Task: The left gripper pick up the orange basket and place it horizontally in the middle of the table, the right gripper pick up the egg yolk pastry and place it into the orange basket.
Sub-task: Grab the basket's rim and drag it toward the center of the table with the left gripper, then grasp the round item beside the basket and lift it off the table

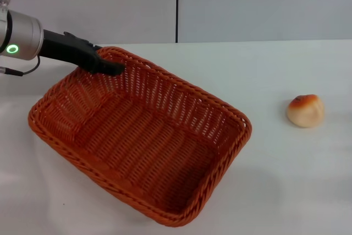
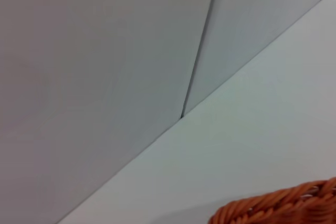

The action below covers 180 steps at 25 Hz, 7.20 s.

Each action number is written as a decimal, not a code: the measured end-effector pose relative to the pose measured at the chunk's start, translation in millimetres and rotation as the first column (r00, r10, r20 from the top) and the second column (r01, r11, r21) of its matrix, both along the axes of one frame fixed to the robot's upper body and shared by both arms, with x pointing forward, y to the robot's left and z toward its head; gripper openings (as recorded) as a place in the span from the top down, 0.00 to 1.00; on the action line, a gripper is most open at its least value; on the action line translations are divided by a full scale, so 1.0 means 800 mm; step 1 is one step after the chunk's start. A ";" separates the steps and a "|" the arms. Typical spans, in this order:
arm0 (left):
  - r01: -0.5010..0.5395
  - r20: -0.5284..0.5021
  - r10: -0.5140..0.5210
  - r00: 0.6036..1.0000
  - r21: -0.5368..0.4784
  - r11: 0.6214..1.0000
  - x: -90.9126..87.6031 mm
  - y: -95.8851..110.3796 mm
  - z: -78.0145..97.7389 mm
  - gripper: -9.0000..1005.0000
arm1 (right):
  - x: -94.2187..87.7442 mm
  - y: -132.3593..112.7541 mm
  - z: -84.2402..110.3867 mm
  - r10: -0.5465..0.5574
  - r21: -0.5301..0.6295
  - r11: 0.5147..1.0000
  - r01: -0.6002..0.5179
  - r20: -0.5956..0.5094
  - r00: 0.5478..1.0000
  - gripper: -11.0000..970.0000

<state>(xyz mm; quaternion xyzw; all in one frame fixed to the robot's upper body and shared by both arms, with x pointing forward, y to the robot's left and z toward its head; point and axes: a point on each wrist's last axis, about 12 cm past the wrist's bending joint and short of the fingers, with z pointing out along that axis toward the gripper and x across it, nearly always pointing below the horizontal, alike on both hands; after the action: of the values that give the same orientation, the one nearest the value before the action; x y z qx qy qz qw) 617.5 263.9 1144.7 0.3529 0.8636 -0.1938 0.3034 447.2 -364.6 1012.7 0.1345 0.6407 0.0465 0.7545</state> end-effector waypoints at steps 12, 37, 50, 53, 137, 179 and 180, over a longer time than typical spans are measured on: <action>-0.037 0.010 0.038 0.999 -0.035 0.999 -0.001 0.007 -0.001 0.65 | 0.000 0.002 -0.003 -0.002 0.010 1.000 0.002 -0.013 1.000 0.31; -0.217 -0.098 0.204 0.974 -0.145 0.965 -0.007 0.032 0.019 0.81 | 0.002 -0.001 -0.007 -0.020 0.018 1.000 0.021 -0.046 0.999 0.31; -0.379 -0.222 0.321 0.921 -0.311 0.872 -0.043 0.084 0.046 0.81 | 0.010 0.001 -0.006 -0.011 0.016 1.000 0.011 -0.051 0.999 0.31; -0.402 -0.263 0.325 0.908 -0.339 0.850 -0.056 0.091 0.038 0.81 | 0.014 0.003 -0.005 -0.002 0.016 1.000 0.002 -0.053 0.999 0.31; 0.169 0.568 0.462 0.682 -0.737 0.655 -0.127 0.070 -0.052 0.52 | 0.149 -0.012 0.188 0.737 0.172 0.543 -0.822 -0.566 0.369 0.31; 0.168 0.506 0.437 0.744 -0.774 0.610 -0.112 0.050 -0.053 0.21 | 0.208 0.115 0.149 0.272 0.126 0.317 -0.940 -0.962 -0.037 0.53; 0.169 0.503 0.430 0.750 -0.774 0.611 -0.111 0.049 -0.053 0.21 | 0.209 0.110 0.152 0.278 0.116 0.330 -0.937 -0.960 -0.021 0.62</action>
<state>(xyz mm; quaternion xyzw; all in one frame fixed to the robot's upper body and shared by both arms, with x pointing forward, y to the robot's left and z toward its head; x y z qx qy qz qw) 528.8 302.9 1102.4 0.1593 0.5546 -0.3899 0.7176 614.2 -276.3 1134.3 -0.4403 0.8755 0.1238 0.1559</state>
